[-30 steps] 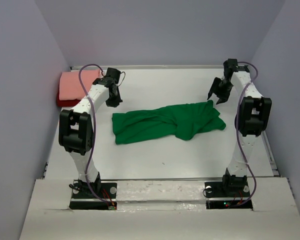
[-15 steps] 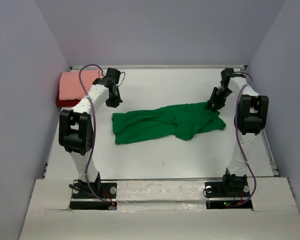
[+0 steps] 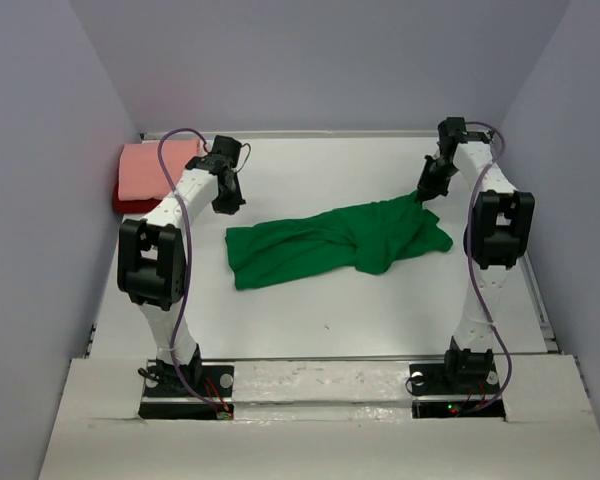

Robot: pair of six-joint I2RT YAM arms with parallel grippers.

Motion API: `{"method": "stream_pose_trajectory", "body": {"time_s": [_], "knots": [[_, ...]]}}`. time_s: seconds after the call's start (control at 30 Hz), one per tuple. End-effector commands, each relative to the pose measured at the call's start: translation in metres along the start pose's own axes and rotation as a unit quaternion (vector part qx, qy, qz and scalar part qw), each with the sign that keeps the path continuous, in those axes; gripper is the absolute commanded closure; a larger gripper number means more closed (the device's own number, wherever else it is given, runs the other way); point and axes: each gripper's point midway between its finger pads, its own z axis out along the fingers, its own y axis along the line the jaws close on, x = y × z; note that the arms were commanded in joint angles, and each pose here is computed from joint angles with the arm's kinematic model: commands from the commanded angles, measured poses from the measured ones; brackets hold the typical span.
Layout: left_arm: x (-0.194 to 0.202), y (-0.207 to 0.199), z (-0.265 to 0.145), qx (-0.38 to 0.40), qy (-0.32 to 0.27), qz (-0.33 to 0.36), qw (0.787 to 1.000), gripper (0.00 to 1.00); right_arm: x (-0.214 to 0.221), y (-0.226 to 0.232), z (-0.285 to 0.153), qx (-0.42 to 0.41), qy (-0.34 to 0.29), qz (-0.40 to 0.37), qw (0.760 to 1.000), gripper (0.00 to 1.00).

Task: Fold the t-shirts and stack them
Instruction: Fold the other side of the tshirt into a rectangle

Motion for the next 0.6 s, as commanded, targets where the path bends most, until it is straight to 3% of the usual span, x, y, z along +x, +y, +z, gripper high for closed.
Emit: {"method": "stream_pose_trajectory", "body": {"time_s": [0.0,0.57], "knots": [[0.007,0.001,0.005,-0.002,0.005,0.002,1.0,1.0,-0.022,0.009,-0.01,0.011,-0.027,-0.023,0.999,1.0],[0.024,0.006,0.007,-0.009,0.012,0.009,1.0,1.0,-0.07,0.056,-0.015,-0.077,-0.082,-0.078,0.991,1.0]]}}
